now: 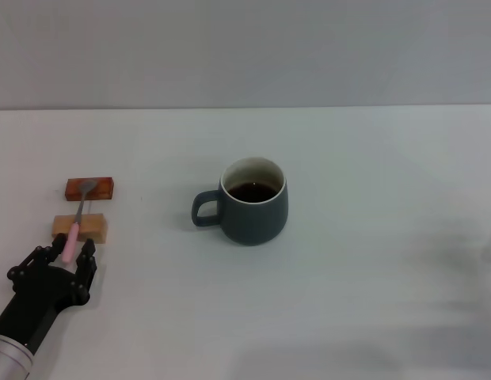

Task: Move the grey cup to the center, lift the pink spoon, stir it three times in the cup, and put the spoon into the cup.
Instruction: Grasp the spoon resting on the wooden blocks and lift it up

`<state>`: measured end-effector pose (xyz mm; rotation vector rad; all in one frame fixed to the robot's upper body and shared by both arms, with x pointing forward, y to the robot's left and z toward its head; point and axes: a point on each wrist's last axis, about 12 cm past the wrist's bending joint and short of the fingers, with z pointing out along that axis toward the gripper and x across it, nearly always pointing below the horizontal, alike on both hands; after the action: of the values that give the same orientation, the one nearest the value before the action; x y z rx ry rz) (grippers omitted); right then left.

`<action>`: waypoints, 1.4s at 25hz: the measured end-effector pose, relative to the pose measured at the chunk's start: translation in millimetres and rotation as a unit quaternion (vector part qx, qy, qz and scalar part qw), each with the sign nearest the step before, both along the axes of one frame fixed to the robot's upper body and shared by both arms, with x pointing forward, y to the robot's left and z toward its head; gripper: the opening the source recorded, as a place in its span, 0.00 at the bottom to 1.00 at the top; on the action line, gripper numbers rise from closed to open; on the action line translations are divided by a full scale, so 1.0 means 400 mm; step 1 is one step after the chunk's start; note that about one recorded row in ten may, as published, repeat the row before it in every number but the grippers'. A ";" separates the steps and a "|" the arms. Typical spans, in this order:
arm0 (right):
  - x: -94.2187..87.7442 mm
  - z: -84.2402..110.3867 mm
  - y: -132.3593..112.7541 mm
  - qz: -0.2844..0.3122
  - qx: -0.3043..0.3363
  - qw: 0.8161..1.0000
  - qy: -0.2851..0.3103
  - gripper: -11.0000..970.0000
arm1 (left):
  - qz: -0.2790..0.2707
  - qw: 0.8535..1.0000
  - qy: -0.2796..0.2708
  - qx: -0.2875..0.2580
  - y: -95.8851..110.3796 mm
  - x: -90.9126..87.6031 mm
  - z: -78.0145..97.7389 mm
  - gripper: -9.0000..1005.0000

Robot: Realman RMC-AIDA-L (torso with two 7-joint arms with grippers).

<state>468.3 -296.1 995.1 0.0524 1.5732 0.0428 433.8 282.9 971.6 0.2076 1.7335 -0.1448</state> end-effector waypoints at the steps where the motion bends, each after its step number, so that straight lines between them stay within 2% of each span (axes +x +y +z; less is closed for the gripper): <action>1: 0.000 0.000 0.000 0.000 0.000 1.000 0.000 0.01 | -0.001 1.000 0.000 0.000 0.000 0.000 0.000 0.43; 23: 0.000 0.000 0.001 0.000 0.001 1.000 -0.001 0.01 | -0.004 1.000 -0.001 0.001 -0.001 0.004 0.001 0.41; 29: 0.000 0.001 0.001 0.001 0.000 1.000 -0.001 0.01 | -0.005 1.000 0.001 0.001 -0.002 0.007 0.001 0.35; 35: 0.000 0.001 0.001 0.001 0.000 1.000 -0.001 0.01 | -0.005 1.000 0.001 0.002 -0.002 0.008 0.001 0.34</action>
<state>468.4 -295.6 995.4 0.0510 1.5710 0.0450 436.9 282.1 972.0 0.2194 1.7351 -0.1494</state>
